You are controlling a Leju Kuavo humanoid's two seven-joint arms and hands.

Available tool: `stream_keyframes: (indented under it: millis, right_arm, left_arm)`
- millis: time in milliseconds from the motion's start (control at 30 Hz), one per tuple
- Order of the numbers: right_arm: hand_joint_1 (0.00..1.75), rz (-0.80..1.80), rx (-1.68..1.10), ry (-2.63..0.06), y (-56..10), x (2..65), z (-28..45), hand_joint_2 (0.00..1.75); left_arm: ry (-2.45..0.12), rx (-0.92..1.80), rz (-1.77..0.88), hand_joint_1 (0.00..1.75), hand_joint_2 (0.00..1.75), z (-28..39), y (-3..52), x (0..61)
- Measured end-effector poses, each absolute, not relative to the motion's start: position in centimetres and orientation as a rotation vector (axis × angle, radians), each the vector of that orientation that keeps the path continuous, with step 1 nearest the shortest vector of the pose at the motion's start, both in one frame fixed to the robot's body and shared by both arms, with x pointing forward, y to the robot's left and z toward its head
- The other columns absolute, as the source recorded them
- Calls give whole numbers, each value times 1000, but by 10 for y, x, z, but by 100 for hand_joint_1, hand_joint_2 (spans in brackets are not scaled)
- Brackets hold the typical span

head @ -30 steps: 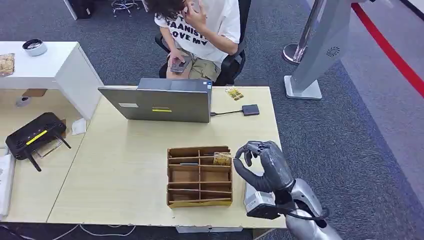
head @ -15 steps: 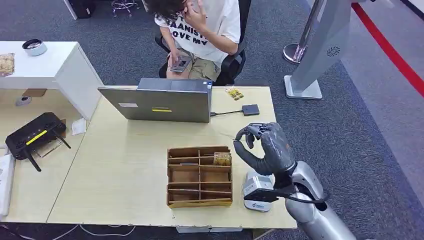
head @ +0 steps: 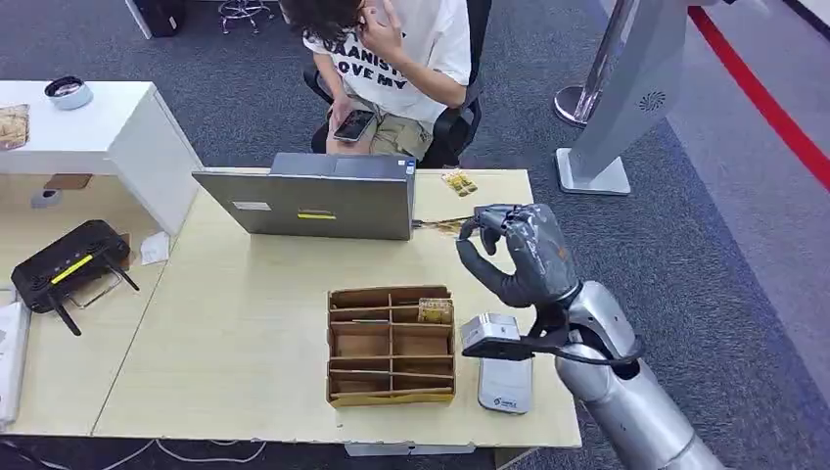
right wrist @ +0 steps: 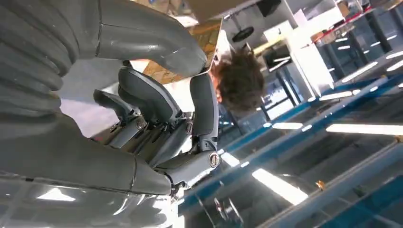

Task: Pass the card to the sensor for recognition and then transmit it.

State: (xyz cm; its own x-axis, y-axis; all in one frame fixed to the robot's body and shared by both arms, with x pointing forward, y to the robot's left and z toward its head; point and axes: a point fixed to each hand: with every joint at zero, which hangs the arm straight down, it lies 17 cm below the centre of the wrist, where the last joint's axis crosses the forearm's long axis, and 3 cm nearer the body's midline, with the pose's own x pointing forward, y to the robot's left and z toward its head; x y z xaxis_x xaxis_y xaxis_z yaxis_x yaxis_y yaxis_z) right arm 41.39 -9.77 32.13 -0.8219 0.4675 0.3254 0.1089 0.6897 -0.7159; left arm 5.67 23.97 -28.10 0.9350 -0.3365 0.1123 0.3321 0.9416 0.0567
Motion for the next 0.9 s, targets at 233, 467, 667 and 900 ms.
stream_keyframes:
  millis: [233, 467, 667, 900]
  right_arm:
    - [175, 983, -471, -2455, -82, 428, 355, 175]
    - [175, 978, -480, -2450, -76, 446, 369, 175]
    - [175, 987, -475, -2423, -70, 457, 368, 175]
    - [175, 1007, -469, -2380, -60, 474, 366, 175]
  left_arm:
    - [-124, 37, -359, 0, 0, -280, 240, 64]
    - [-125, 31, -373, 0, 0, -280, 239, 68]
    - [-129, 31, -392, 0, 0, -279, 239, 72]
    - [-129, 31, -407, 0, 0, -278, 239, 76]
